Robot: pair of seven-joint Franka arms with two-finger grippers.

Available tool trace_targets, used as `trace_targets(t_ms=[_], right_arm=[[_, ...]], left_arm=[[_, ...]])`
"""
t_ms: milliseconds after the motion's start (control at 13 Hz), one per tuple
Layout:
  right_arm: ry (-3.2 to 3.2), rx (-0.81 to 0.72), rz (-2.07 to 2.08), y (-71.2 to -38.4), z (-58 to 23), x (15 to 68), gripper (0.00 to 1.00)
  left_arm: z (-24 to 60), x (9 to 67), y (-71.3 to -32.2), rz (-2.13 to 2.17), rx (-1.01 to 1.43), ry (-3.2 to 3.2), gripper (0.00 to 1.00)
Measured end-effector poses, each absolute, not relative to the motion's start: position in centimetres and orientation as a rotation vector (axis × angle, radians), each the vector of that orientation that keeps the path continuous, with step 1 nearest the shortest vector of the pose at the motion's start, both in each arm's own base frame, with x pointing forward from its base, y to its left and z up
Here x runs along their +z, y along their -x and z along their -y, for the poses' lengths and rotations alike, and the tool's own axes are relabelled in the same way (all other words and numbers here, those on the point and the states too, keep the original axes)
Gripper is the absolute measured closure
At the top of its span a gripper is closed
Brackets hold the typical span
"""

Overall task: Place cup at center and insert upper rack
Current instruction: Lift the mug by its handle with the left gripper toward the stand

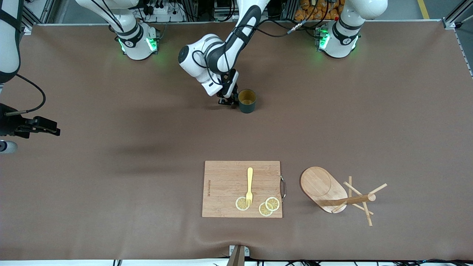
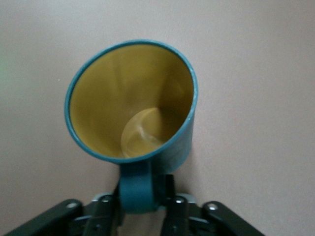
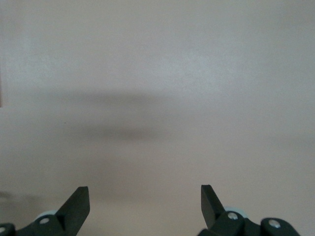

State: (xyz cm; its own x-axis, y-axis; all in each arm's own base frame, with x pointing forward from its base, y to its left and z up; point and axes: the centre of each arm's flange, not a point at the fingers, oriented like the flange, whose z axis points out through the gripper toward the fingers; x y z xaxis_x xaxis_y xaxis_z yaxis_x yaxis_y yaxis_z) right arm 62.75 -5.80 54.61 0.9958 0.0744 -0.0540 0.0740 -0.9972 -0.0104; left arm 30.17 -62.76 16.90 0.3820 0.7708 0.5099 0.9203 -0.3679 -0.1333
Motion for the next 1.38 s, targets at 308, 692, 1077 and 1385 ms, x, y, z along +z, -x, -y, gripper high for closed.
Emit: trace_targets(t_ms=[308,692,1077,1385], right_arm=[[3.130,0.086,0.116,-62.7,5.8,54.6,0.00],[3.130,0.086,0.116,-62.7,5.8,54.6,0.00],[3.130,0.087,0.115,-62.7,5.9,54.6,0.00],[3.130,0.087,0.114,-62.7,5.9,54.6,0.00]], left_arm=[[62.8,17.0,-30.2,1.446,-0.506,2.263,0.79],[63.2,19.9,-31.7,1.393,-0.491,2.338,0.79],[60.8,28.4,-39.4,1.444,-0.296,2.500,0.79],[56.4,36.6,-46.4,1.499,-0.179,2.663,0.79]])
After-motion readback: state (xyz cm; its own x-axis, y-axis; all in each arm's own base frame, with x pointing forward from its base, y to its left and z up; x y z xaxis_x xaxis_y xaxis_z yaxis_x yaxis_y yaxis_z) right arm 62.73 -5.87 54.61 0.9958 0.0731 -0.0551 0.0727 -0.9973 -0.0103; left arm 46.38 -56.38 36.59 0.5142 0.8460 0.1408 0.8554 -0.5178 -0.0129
